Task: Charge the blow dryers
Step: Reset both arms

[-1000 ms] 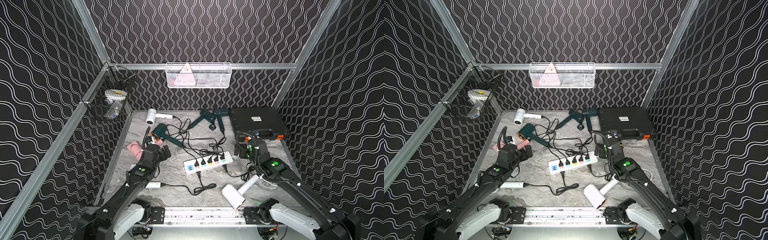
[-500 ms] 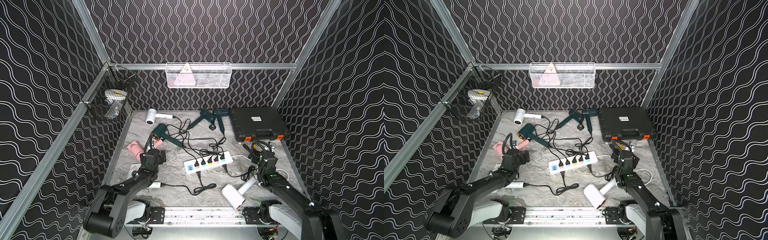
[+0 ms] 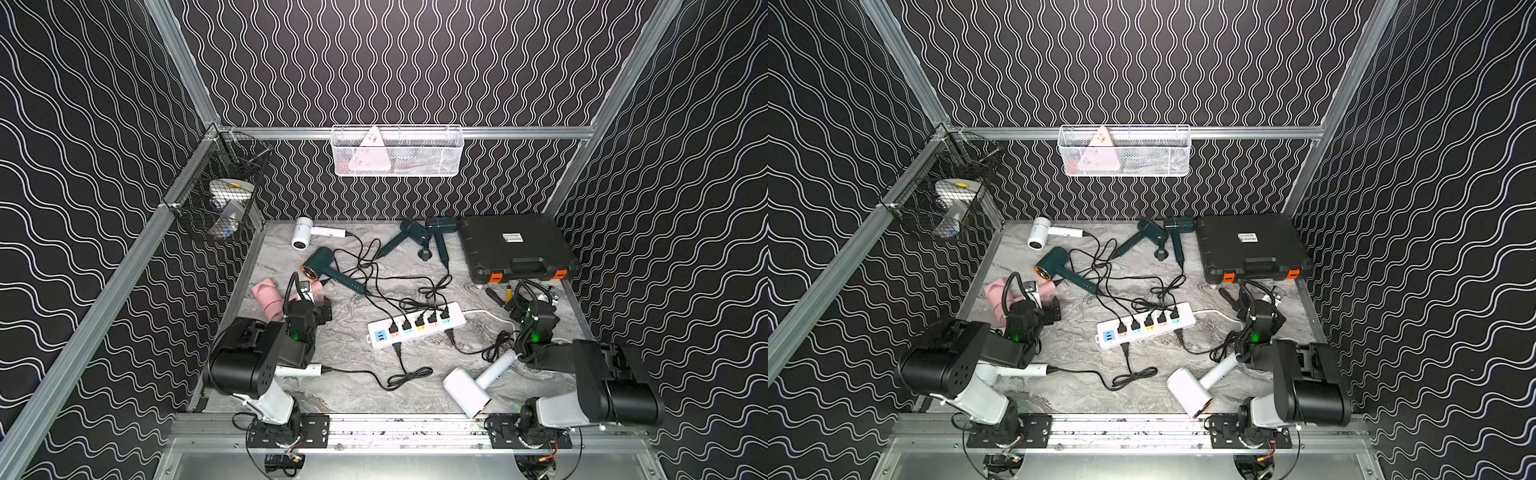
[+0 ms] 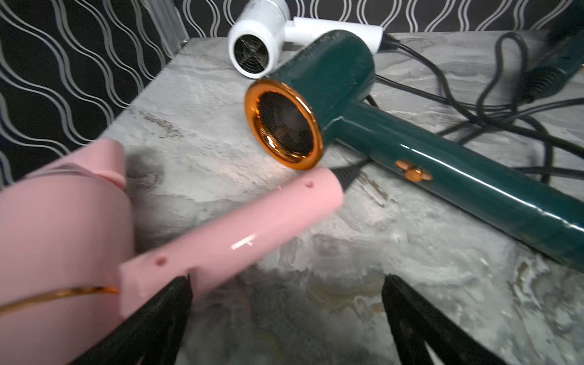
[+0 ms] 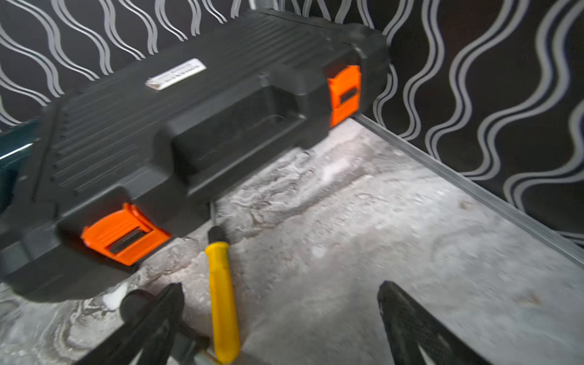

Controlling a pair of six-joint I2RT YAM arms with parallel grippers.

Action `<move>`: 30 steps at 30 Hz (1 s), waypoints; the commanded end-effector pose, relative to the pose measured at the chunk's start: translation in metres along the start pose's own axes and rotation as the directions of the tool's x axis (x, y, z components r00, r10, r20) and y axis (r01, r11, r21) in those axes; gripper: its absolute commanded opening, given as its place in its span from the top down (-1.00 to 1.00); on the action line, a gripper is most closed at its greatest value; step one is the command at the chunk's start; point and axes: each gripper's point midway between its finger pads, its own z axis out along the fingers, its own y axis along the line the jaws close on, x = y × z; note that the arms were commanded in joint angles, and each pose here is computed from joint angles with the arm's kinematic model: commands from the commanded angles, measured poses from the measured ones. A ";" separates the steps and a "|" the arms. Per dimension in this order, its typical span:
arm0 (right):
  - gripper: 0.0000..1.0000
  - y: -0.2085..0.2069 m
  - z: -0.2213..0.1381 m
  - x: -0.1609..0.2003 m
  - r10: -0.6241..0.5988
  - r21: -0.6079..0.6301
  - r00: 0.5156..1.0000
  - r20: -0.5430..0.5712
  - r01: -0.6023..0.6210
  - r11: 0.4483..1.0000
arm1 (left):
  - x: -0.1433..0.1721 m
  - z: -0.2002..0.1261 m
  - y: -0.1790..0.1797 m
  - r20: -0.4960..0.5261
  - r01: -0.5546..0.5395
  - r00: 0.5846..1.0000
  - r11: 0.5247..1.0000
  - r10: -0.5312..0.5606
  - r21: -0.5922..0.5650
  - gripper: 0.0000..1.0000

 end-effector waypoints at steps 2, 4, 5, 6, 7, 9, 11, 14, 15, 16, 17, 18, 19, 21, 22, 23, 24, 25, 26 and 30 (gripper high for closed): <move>-0.99 0.043 0.007 -0.013 -0.059 -0.224 0.995 0.086 0.077 0.972 | -0.039 0.008 -0.025 0.118 -0.047 0.992 0.991 0.032 0.127 -0.98; -0.99 0.060 0.012 -0.013 -0.096 -0.291 0.990 0.099 0.121 0.949 | -0.035 0.014 -0.031 0.067 -0.061 0.996 0.986 0.052 0.154 -0.98; -0.99 0.060 0.019 -0.007 -0.117 -0.277 0.992 0.038 0.123 0.953 | -0.037 0.015 -0.032 0.082 -0.063 0.995 0.985 0.051 0.158 -0.98; -0.99 0.058 0.026 -0.003 -0.127 -0.245 0.991 -0.030 0.116 0.963 | -0.035 0.014 -0.032 0.068 -0.061 0.996 0.986 0.051 0.158 -0.98; -0.99 0.056 0.029 -0.003 -0.134 -0.223 0.990 -0.050 0.120 0.967 | -0.036 0.014 -0.033 0.072 -0.065 0.996 0.984 0.054 0.164 -0.98; -0.99 0.061 0.028 -0.007 -0.135 -0.236 0.991 0.022 0.137 0.962 | -0.035 0.014 -0.034 0.067 -0.063 0.996 0.984 0.053 0.167 -0.98; -0.99 0.060 0.028 -0.003 -0.147 -0.230 0.989 -0.024 0.137 0.963 | -0.038 0.014 -0.033 0.084 -0.066 0.995 0.984 0.053 0.165 -0.98; -0.99 0.063 0.028 -0.005 -0.146 -0.243 0.989 0.001 0.142 0.960 | -0.037 0.013 -0.034 0.080 -0.066 0.995 0.983 0.053 0.169 -0.98; -0.99 0.065 0.028 -0.005 -0.150 -0.253 0.989 0.011 0.148 0.956 | -0.037 0.013 -0.034 0.076 -0.065 0.996 0.984 0.053 0.167 -0.98; -0.99 0.066 0.027 -0.003 -0.158 -0.261 0.987 -0.004 0.151 0.953 | -0.038 0.014 -0.034 0.082 -0.066 0.995 0.984 0.053 0.166 -0.98; -0.99 0.067 0.028 -0.001 -0.167 -0.267 0.986 -0.027 0.154 0.951 | -0.037 0.014 -0.033 0.080 -0.065 0.995 0.984 0.053 0.165 -0.98; -0.99 0.070 0.028 0.000 -0.175 -0.282 0.984 -0.029 0.160 0.946 | -0.037 0.014 -0.034 0.080 -0.066 0.995 0.984 0.054 0.166 -0.98; -0.99 0.071 0.027 0.001 -0.178 -0.289 0.984 -0.025 0.164 0.943 | -0.037 0.014 -0.034 0.080 -0.066 0.995 0.984 0.054 0.166 -0.98; -0.99 0.073 0.027 0.000 -0.178 -0.296 0.984 -0.014 0.166 0.941 | -0.037 0.014 -0.033 0.081 -0.066 0.995 0.984 0.053 0.166 -0.98; -0.99 0.072 0.027 0.000 -0.180 -0.294 0.983 -0.021 0.166 0.941 | -0.037 0.014 -0.034 0.079 -0.066 0.995 0.983 0.053 0.169 -0.98; -0.99 0.072 0.027 0.000 -0.178 -0.294 0.984 -0.020 0.165 0.941 | -0.037 0.014 -0.034 0.076 -0.063 0.996 0.983 0.051 0.170 -0.98; -0.99 0.073 0.027 -0.001 -0.178 -0.296 0.984 -0.014 0.166 0.941 | -0.036 0.014 -0.035 0.073 -0.065 0.996 0.983 0.053 0.173 -0.98; -0.99 0.073 0.027 -0.001 -0.178 -0.296 0.984 -0.014 0.166 0.941 | -0.035 0.015 -0.034 0.069 -0.064 0.996 0.983 0.053 0.171 -0.98; -0.99 0.072 0.027 0.000 -0.179 -0.295 0.984 -0.019 0.165 0.941 | -0.036 0.015 -0.035 0.069 -0.063 0.996 0.983 0.052 0.173 -0.98; -0.99 0.072 0.027 0.000 -0.179 -0.295 0.984 -0.016 0.166 0.941 | -0.036 0.015 -0.033 0.073 -0.061 0.996 0.984 0.049 0.165 -0.98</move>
